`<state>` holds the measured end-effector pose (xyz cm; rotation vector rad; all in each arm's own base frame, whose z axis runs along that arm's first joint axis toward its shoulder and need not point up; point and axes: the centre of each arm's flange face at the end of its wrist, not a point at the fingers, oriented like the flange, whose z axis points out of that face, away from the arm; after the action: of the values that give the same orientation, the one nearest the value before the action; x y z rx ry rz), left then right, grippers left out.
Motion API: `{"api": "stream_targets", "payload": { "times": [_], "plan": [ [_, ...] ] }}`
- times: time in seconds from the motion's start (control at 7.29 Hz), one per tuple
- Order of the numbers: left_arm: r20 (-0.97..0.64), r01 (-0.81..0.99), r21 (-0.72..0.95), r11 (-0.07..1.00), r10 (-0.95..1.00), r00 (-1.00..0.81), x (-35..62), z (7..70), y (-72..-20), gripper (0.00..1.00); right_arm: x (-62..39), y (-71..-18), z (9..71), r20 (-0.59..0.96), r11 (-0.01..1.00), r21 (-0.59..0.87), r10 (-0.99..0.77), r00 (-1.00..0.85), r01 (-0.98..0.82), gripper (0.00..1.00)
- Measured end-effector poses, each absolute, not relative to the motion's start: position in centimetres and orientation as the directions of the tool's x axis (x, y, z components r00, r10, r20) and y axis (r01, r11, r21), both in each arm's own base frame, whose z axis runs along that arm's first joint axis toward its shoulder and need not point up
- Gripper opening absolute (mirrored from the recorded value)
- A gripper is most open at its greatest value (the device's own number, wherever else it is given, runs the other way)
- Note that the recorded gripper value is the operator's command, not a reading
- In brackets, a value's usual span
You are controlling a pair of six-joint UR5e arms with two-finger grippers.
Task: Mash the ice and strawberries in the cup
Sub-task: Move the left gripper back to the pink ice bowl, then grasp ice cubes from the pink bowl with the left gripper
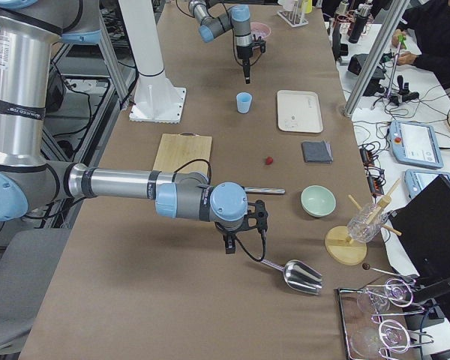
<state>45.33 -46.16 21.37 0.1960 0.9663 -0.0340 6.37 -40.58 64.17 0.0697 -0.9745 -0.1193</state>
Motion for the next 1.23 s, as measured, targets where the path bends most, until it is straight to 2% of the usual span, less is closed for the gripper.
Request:
{"api": "stream_targets", "payload": {
  "times": [0.41, 0.82, 1.23],
  "plan": [
    [-0.723, 0.014, 0.235, 0.972, 0.165, 0.671, 32.0, 35.5, -50.0, 0.90, 6.4, -40.6, 64.1, 0.822, 0.991, 0.115, -0.134, 0.554, 0.069, 1.00],
    [-0.708, 0.015, 0.110, 0.994, 0.068, 0.703, 19.7, 47.4, -49.9, 0.89, 6.2, -40.6, 63.9, 0.836, 0.991, 0.117, -0.134, 0.532, 0.065, 1.00],
    [-0.715, 0.032, -0.017, 0.999, -0.035, 0.699, 15.1, 53.7, -48.1, 0.89, 6.2, -40.6, 63.9, 0.838, 0.991, 0.117, -0.134, 0.530, 0.065, 1.00]
  ]
}}
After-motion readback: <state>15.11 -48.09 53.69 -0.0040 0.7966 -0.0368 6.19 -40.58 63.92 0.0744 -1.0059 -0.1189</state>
